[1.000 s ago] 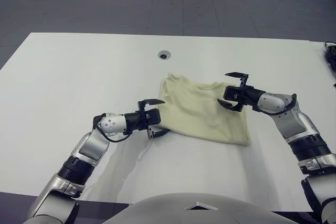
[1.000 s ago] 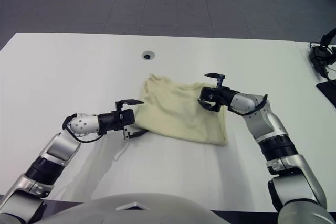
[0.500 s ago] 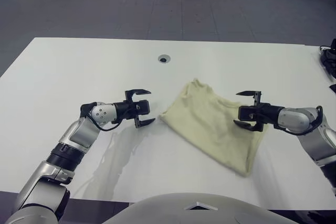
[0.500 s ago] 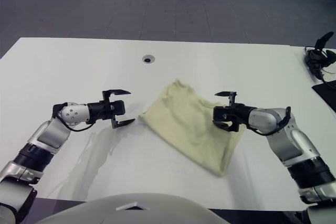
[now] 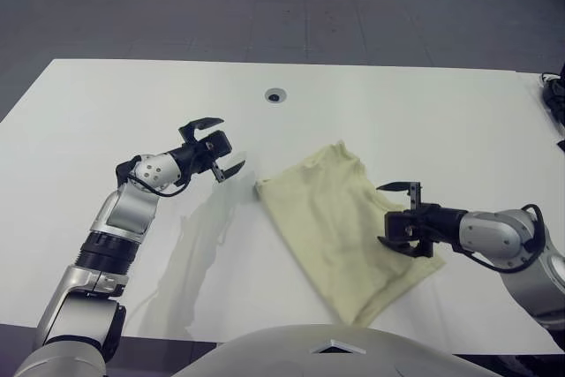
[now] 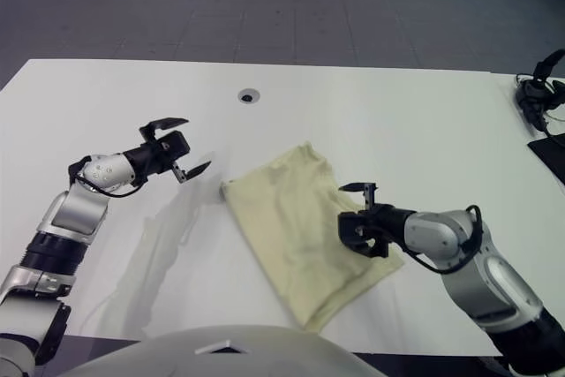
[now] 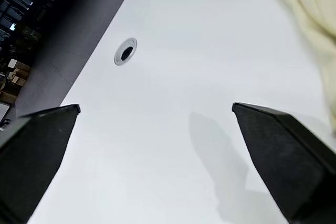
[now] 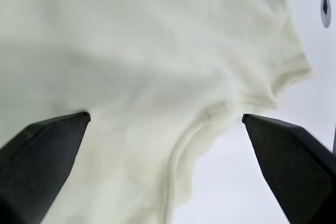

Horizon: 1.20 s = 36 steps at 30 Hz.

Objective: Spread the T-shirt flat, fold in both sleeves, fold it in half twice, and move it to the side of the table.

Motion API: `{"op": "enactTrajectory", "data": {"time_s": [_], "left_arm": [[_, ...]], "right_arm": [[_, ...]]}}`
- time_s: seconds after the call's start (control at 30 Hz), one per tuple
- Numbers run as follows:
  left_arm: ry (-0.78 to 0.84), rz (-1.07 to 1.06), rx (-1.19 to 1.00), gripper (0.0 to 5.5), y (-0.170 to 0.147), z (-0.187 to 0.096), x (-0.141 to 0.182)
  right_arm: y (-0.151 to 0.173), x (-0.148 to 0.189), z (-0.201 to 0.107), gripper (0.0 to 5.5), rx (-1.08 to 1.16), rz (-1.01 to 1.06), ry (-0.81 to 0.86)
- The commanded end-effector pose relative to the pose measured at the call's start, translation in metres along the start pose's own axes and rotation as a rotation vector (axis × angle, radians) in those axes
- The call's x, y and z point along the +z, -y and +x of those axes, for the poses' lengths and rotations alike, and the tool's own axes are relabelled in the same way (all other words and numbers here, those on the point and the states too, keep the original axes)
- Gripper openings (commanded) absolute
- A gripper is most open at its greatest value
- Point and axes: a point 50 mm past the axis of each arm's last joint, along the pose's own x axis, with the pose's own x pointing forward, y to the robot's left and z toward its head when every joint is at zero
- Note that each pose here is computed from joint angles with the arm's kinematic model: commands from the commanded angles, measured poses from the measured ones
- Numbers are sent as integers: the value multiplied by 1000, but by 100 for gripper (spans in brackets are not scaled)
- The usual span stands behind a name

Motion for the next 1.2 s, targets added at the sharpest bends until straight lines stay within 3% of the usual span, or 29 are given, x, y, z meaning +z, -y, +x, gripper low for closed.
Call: {"op": "enactTrajectory", "data": {"time_s": [0.03, 0.27, 0.53, 0.87, 1.2], "left_arm": [[84, -35, 71, 538, -6, -3, 13], [170, -35, -220, 538, 43, -7, 26], [30, -22, -341, 538, 86, 10, 7], [-68, 59, -354, 538, 90, 22, -15], [-68, 125, -339, 538, 83, 39, -24]], "right_arm": [[0, 17, -6, 540, 41, -12, 84], [17, 34, -18, 540, -52, 34, 196], [29, 1, -28, 540, -101, 32, 51], [-20, -41, -19, 540, 147, 19, -139], [-41, -11, -7, 540, 232, -64, -33]]}}
